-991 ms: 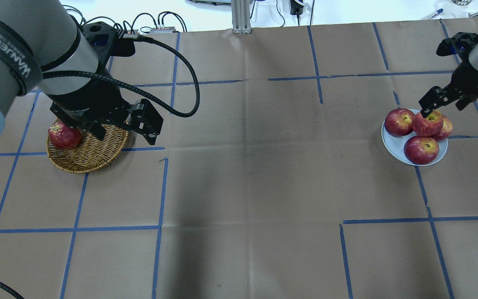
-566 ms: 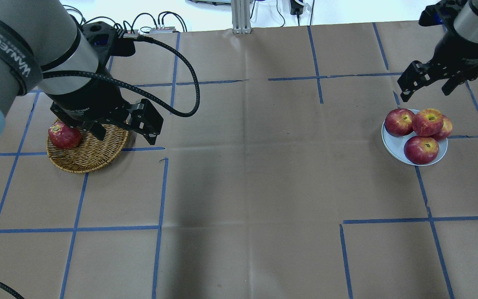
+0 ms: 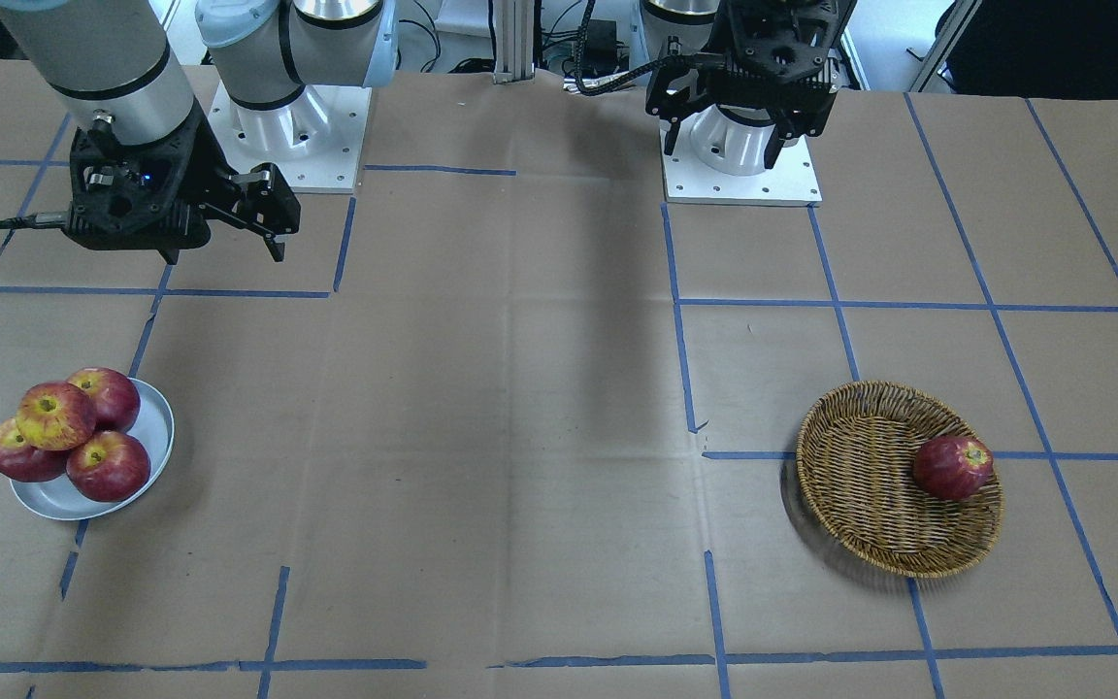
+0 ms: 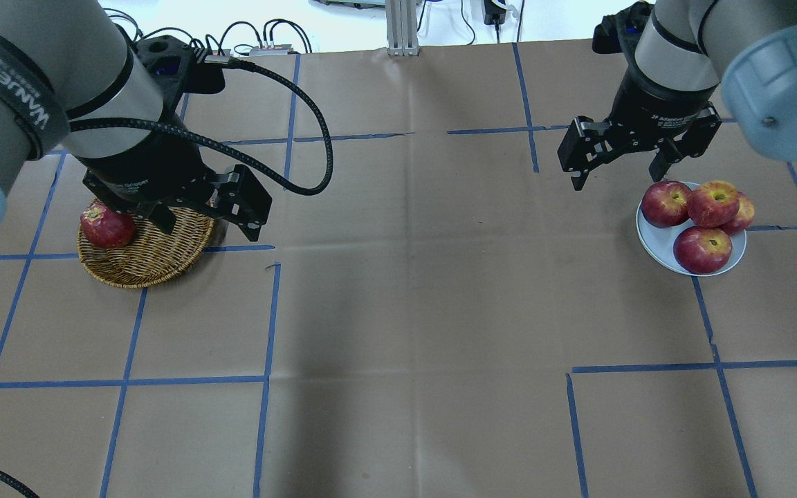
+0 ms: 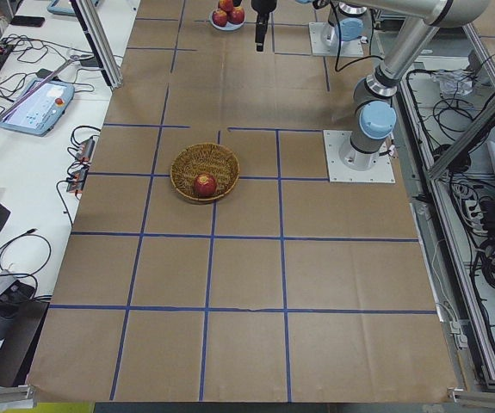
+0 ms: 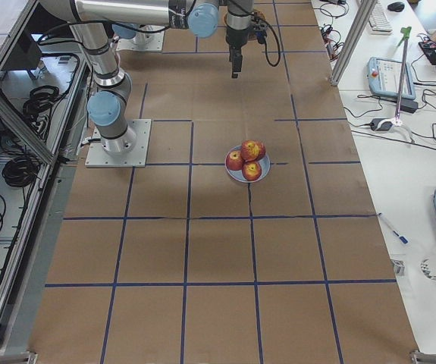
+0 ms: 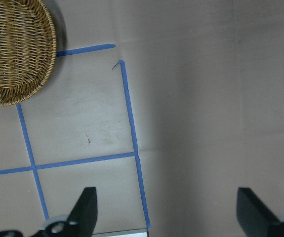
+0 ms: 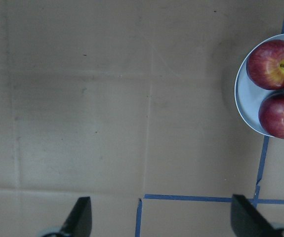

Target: Transfer apple from basket to plate

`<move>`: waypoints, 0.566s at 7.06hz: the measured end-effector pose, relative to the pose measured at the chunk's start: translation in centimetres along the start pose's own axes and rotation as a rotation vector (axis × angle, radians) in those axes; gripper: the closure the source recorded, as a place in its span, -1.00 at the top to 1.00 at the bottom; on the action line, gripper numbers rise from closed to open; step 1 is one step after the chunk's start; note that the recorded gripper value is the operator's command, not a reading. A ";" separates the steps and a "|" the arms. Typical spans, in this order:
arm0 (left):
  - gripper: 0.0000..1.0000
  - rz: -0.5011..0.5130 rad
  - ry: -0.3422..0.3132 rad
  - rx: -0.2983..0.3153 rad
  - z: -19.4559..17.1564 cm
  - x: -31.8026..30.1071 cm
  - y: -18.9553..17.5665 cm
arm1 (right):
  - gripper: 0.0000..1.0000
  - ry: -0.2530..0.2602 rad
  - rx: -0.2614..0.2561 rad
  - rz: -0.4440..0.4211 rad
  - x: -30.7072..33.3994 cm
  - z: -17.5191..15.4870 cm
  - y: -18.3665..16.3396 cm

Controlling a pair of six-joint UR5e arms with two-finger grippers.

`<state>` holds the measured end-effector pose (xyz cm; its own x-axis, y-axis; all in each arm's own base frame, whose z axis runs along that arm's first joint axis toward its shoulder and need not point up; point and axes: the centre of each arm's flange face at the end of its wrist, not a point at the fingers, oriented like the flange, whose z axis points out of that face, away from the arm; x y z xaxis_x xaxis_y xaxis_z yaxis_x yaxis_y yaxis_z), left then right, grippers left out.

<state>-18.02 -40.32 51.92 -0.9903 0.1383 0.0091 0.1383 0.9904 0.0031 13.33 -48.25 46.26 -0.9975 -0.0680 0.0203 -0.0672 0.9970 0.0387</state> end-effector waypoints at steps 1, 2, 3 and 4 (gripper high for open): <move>0.98 0.000 0.000 0.000 0.0 0.0 0.0 | 0.99 -0.001 0.003 -0.001 -0.4 -0.1 0.2; 0.98 0.000 -0.001 0.001 0.0 0.0 0.0 | 0.99 -0.002 0.006 -0.001 -0.5 -0.2 0.2; 0.98 0.000 -0.001 0.001 0.0 0.0 0.0 | 0.99 -0.002 0.011 -0.001 -0.5 -0.3 0.2; 0.98 0.000 -0.002 0.001 0.0 0.0 0.0 | 0.99 -0.002 0.013 0.000 -0.5 -0.3 0.2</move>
